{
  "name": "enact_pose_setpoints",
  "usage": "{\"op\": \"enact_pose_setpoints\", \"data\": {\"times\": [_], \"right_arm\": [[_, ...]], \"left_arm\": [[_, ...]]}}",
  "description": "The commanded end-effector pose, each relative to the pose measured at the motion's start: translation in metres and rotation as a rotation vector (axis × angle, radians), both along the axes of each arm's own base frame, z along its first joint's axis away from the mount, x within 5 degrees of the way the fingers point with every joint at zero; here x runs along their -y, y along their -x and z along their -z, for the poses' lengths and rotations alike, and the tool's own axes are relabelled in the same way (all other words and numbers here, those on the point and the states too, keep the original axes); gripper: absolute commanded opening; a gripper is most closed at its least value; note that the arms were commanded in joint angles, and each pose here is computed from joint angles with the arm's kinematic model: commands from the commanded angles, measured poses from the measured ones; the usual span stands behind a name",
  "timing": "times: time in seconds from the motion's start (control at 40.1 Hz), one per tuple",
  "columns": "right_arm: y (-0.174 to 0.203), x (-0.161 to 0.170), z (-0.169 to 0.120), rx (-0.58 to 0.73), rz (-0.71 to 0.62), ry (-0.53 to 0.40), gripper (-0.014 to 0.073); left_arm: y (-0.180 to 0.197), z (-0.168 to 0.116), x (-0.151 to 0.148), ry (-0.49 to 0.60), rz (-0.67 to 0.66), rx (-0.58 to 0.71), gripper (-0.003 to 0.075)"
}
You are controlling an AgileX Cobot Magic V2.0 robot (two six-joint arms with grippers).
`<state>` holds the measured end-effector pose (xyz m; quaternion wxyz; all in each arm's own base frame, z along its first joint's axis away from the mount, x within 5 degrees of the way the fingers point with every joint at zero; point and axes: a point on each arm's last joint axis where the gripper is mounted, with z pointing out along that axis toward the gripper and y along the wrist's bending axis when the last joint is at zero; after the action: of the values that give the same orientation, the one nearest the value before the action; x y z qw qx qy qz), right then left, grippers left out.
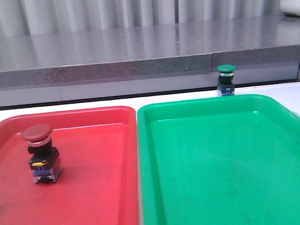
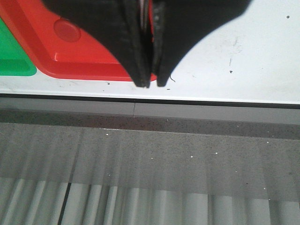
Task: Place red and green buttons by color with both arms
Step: 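Open the left gripper and withdraw it upward, then move the right gripper down over the green push button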
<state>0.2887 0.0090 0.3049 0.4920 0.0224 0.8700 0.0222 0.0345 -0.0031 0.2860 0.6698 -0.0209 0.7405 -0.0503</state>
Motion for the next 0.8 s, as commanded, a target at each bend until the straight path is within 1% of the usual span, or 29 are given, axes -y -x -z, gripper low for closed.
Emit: {"op": "enact_pose_setpoints", "data": {"times": [0.0, 0.15, 0.2, 0.225, 0.349, 0.424, 0.574, 0.774], "right_arm": [[-0.034, -0.011, -0.011, 0.058, -0.04, 0.013, 0.0651], [-0.074, -0.041, 0.005, -0.036, -0.111, 0.019, 0.0651], [-0.087, -0.051, 0.007, -0.053, -0.13, 0.022, 0.0648], [-0.096, -0.055, 0.011, -0.072, -0.136, 0.022, 0.0645], [-0.123, -0.069, 0.013, -0.105, -0.136, 0.002, 0.0645], [-0.138, -0.072, 0.017, -0.128, -0.124, -0.008, 0.0645], [-0.164, -0.074, 0.033, -0.188, -0.106, -0.011, 0.0645], [-0.188, -0.077, 0.054, -0.229, -0.086, -0.022, 0.0645]], "left_arm": [[0.001, -0.016, 0.0, 0.021, -0.002, 0.101, -0.002], [0.001, -0.016, 0.0, 0.021, -0.002, 0.101, -0.002], [0.001, -0.016, 0.0, 0.021, -0.002, 0.101, -0.002], [0.001, -0.016, 0.0, 0.021, -0.002, 0.101, -0.002], [0.001, -0.016, 0.0, 0.021, -0.002, 0.101, -0.002], [0.001, -0.016, 0.0, 0.021, -0.002, 0.101, -0.002], [0.001, -0.016, 0.0, 0.021, -0.002, 0.101, -0.002], [0.001, -0.016, 0.0, 0.021, -0.002, 0.101, -0.002]]}}
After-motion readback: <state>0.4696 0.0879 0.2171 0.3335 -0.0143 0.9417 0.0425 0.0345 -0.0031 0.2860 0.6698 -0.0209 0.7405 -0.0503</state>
